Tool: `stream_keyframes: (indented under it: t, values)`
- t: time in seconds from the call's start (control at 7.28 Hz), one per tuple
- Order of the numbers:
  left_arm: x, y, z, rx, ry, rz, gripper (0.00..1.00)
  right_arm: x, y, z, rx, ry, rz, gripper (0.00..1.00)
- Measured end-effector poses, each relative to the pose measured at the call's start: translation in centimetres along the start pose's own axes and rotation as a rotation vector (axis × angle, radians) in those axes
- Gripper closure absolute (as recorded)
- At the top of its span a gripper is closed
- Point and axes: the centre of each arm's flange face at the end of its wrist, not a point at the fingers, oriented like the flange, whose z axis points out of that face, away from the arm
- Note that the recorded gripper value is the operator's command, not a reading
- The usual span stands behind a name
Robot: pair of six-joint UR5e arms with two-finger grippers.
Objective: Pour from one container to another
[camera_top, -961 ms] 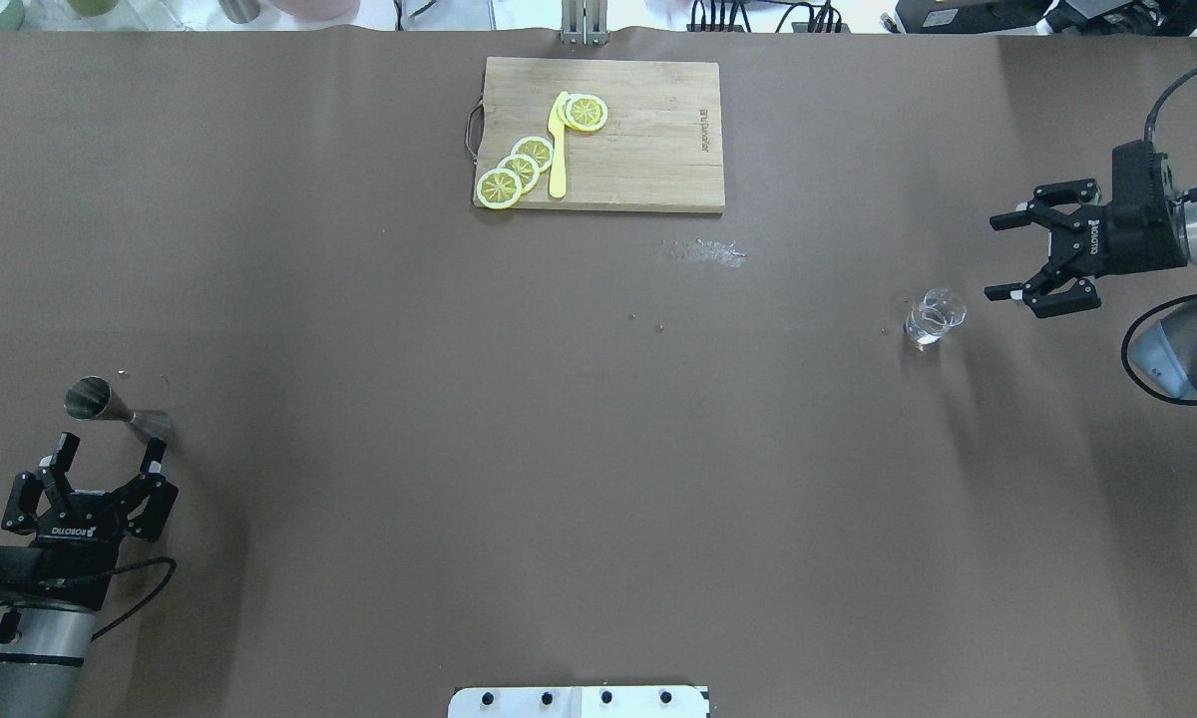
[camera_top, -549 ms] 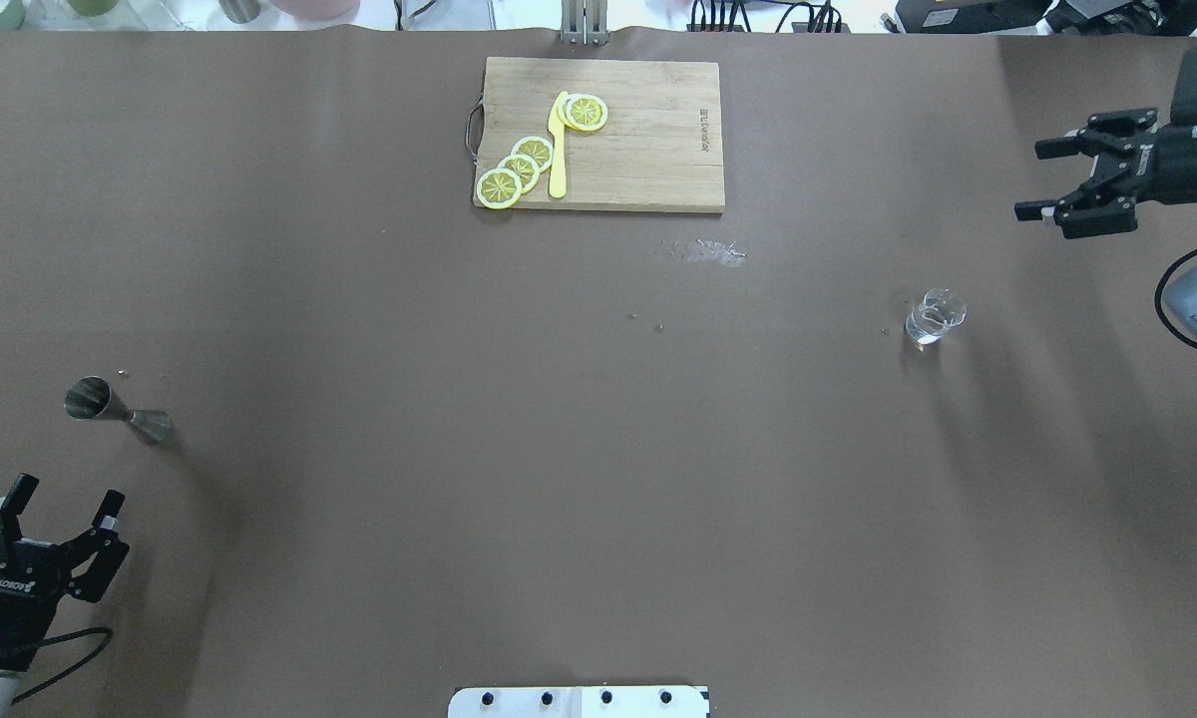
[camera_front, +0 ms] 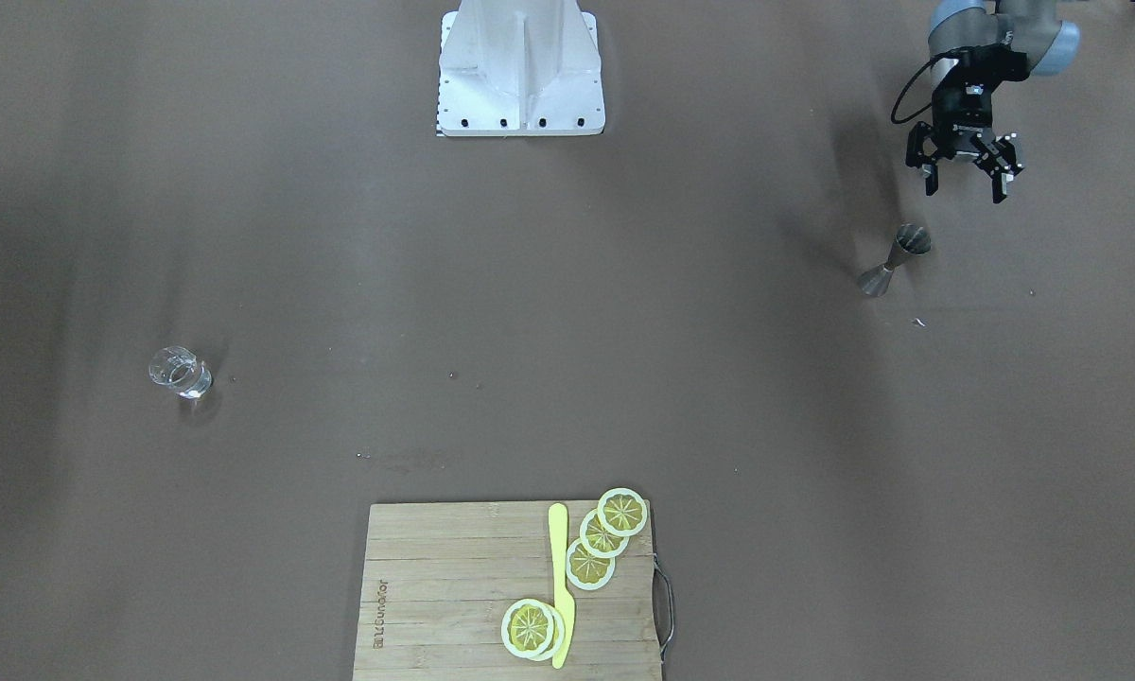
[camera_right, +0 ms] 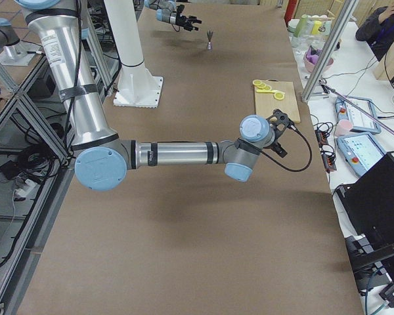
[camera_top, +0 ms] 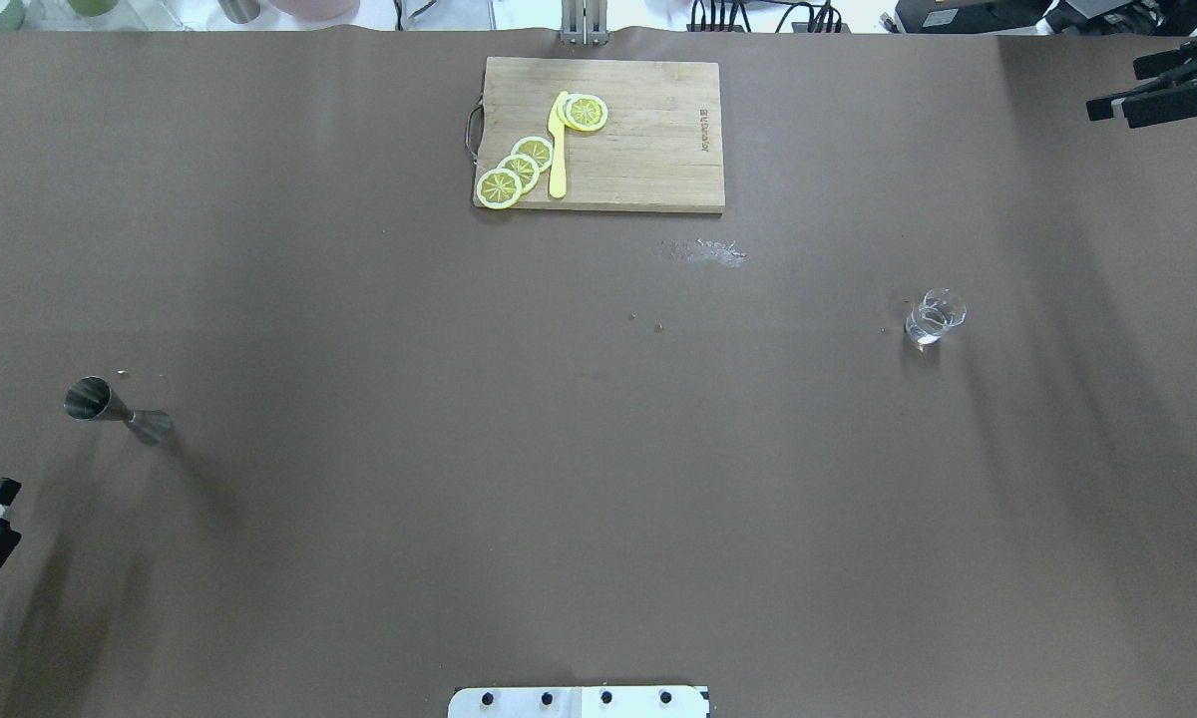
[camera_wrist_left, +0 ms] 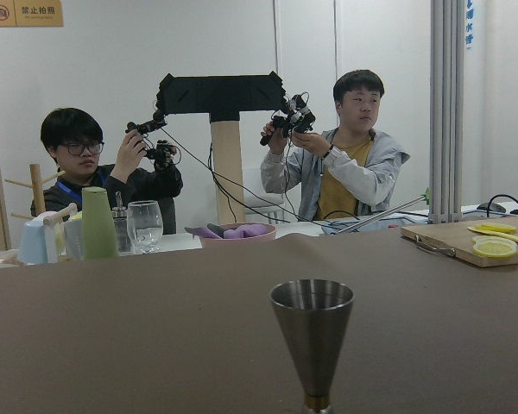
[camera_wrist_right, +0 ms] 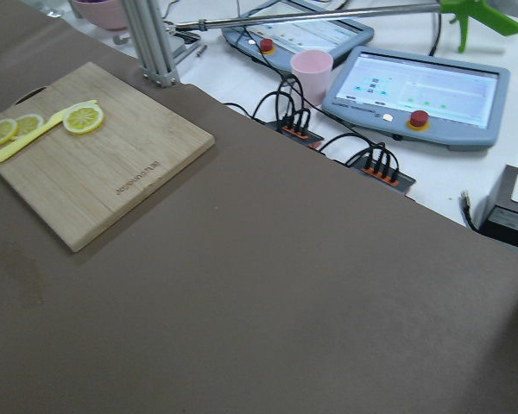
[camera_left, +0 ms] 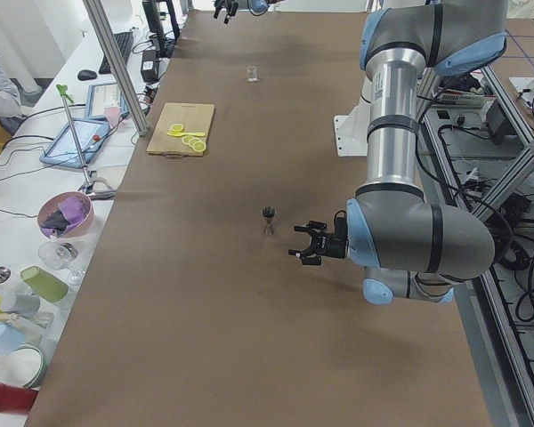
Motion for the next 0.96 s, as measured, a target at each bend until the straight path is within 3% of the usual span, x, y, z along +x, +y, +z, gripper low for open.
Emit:
stream_keyframes:
  t: [0.27, 0.55, 0.96]
  values:
    - [-2.3, -0.5, 0.7, -0.030, -0.025, -0.025, 0.01, 2.7, 0.1, -1.3, -0.110, 0.127, 0.177, 0.00]
    - [-4.5, -2.0, 3.1, -0.115, -0.122, -0.053, 0.01, 5.2, 1.0, -2.0, -0.245, 0.314, 0.357, 0.00]
    - [-5.8, -2.9, 3.9, -0.328, -0.177, -0.104, 0.01, 7.3, 3.5, -1.9, -0.487, 0.430, 0.591, 0.00]
